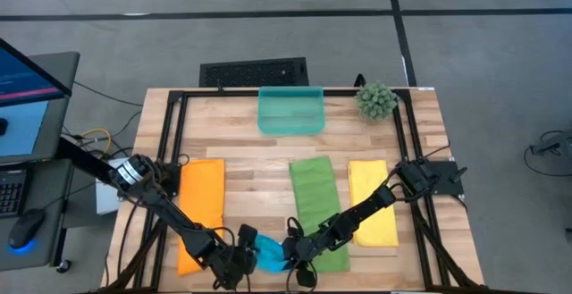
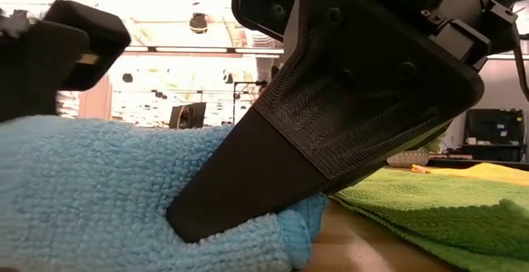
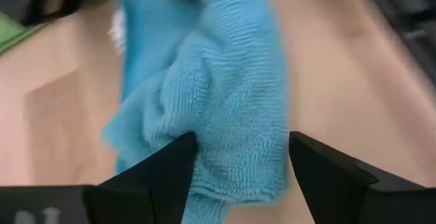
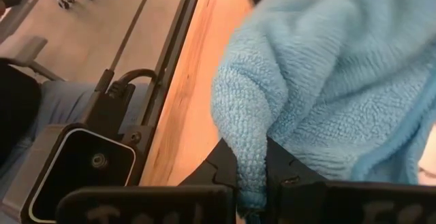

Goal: Roll microfiber towels into tight, uniform cylinder then place into a basket
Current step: Roll the blue towel

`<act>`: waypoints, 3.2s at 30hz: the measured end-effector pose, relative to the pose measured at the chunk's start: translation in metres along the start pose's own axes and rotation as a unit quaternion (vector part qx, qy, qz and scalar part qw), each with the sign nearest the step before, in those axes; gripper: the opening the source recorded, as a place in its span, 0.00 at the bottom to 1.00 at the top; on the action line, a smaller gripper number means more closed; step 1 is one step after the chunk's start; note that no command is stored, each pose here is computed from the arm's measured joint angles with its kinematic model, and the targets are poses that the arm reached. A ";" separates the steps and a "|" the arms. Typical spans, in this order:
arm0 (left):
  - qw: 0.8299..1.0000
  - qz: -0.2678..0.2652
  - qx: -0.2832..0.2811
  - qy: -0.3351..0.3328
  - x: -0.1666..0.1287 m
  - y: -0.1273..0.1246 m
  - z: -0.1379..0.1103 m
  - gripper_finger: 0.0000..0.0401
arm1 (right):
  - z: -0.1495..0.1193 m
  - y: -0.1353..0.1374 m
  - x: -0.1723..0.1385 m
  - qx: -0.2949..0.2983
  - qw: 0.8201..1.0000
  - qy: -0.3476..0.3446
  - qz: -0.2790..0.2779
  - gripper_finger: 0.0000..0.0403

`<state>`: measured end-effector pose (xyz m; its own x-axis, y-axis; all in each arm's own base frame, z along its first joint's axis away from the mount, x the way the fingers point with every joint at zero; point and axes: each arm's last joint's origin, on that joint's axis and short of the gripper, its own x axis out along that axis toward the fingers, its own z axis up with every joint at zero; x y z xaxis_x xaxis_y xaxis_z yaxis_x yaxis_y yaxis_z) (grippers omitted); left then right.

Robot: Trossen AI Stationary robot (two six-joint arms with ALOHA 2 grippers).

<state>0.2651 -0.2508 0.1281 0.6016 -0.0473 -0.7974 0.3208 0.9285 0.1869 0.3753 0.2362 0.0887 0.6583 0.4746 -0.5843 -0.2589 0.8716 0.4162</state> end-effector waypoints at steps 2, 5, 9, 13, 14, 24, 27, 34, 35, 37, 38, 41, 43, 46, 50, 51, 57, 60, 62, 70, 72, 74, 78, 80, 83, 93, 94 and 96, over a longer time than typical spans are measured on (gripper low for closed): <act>1.000 0.013 -0.008 0.011 0.001 0.003 -0.002 0.57 | 0.000 0.001 0.000 0.000 1.000 0.000 0.001 0.09; 0.999 0.019 -0.025 0.017 0.002 0.006 -0.002 0.54 | -0.001 0.002 0.000 -0.002 1.000 0.000 0.001 0.10; 0.999 0.010 -0.044 0.017 0.008 0.008 -0.005 0.46 | -0.002 0.004 0.000 -0.002 1.000 0.000 0.001 0.10; 0.998 0.001 -0.067 0.020 0.019 0.003 -0.009 0.34 | -0.002 0.004 0.000 0.007 1.000 0.002 0.005 0.10; 0.997 0.000 -0.073 0.020 0.019 0.001 -0.010 0.30 | -0.002 0.004 0.000 0.009 1.000 0.003 0.006 0.10; 0.983 -0.079 -0.161 0.025 0.002 -0.005 0.004 0.04 | -0.001 0.005 0.000 0.056 0.998 0.002 0.005 0.10; 0.967 -0.132 -0.214 0.044 -0.005 -0.002 0.010 0.05 | 0.000 0.005 0.000 0.074 0.997 -0.002 0.006 0.10; 0.927 -0.174 -0.315 0.109 -0.002 0.008 0.010 0.04 | 0.007 0.000 -0.003 0.173 0.985 -0.013 0.004 0.10; 0.919 -0.177 -0.332 0.121 -0.001 0.010 0.009 0.04 | 0.009 -0.002 -0.003 0.200 0.980 -0.015 0.003 0.10; 0.906 -0.181 -0.356 0.139 0.000 0.015 0.009 0.04 | 0.012 -0.007 -0.004 0.245 0.969 -0.018 0.003 0.10; 0.901 -0.184 -0.365 0.145 0.001 0.017 0.010 0.04 | 0.013 -0.008 -0.004 0.259 0.966 -0.016 0.006 0.11; 0.890 -0.191 -0.384 0.157 0.003 0.023 0.010 0.04 | 0.014 -0.011 -0.005 0.282 0.959 -0.007 0.014 0.10; 0.884 -0.198 -0.391 0.164 0.004 0.026 0.011 0.04 | 0.015 -0.012 -0.005 0.298 0.954 -0.003 0.017 0.11; 0.879 -0.206 -0.394 0.172 0.006 0.031 0.011 0.04 | 0.015 -0.013 -0.005 0.318 0.948 0.003 0.021 0.11; 0.878 -0.197 -0.394 0.187 0.006 0.036 0.009 0.04 | 0.014 -0.013 -0.005 0.370 0.929 0.013 0.026 0.11; 0.878 -0.192 -0.393 0.192 0.006 0.037 0.008 0.04 | 0.014 -0.014 -0.005 0.384 0.923 0.015 0.028 0.11; 0.882 -0.177 -0.387 0.202 0.006 0.040 0.005 0.04 | 0.018 -0.021 -0.006 0.421 0.906 0.016 0.029 0.13; 0.882 -0.179 -0.386 0.201 0.006 0.039 0.005 0.04 | 0.018 -0.022 -0.006 0.387 0.921 0.014 0.030 0.17; 0.881 -0.184 -0.386 0.202 0.006 0.038 0.005 0.04 | 0.019 -0.022 -0.006 0.360 0.932 0.012 0.030 0.20; 0.864 -0.205 -0.401 0.224 0.005 0.036 0.004 0.04 | 0.022 -0.018 -0.006 0.266 0.962 -0.009 0.058 0.41; 0.861 -0.203 -0.408 0.226 0.005 0.036 0.004 0.04 | 0.024 -0.021 -0.006 0.248 0.966 -0.004 0.078 0.46; 0.856 -0.204 -0.415 0.229 0.005 0.036 0.004 0.04 | 0.025 -0.023 -0.006 0.232 0.968 0.005 0.091 0.49; 0.847 -0.204 -0.430 0.236 0.005 0.036 0.004 0.04 | 0.027 -0.023 -0.010 0.192 0.976 0.018 0.106 0.51; 0.844 -0.207 -0.434 0.240 0.005 0.035 0.004 0.04 | 0.029 -0.023 -0.012 0.174 0.979 0.015 0.107 0.50; 0.840 -0.208 -0.439 0.243 0.005 0.036 0.004 0.04 | 0.043 -0.013 -0.024 0.130 0.984 -0.004 0.118 0.49; 0.831 -0.226 -0.441 0.252 0.008 0.045 0.005 0.04 | 0.050 0.029 -0.049 -0.069 0.993 -0.045 0.086 0.46; 0.830 -0.227 -0.442 0.252 0.009 0.047 0.005 0.04 | 0.046 0.031 -0.047 -0.101 0.991 -0.047 0.071 0.45; 0.829 -0.230 -0.444 0.252 0.011 0.052 0.006 0.04 | 0.040 0.035 -0.046 -0.165 0.984 -0.049 0.047 0.45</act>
<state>0.2929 -0.2048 0.1325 0.1121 -0.5188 -0.8475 -0.3672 0.7709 -0.5205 0.3645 0.2404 0.1580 0.6809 0.5552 -0.4777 -0.5269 0.8243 0.2072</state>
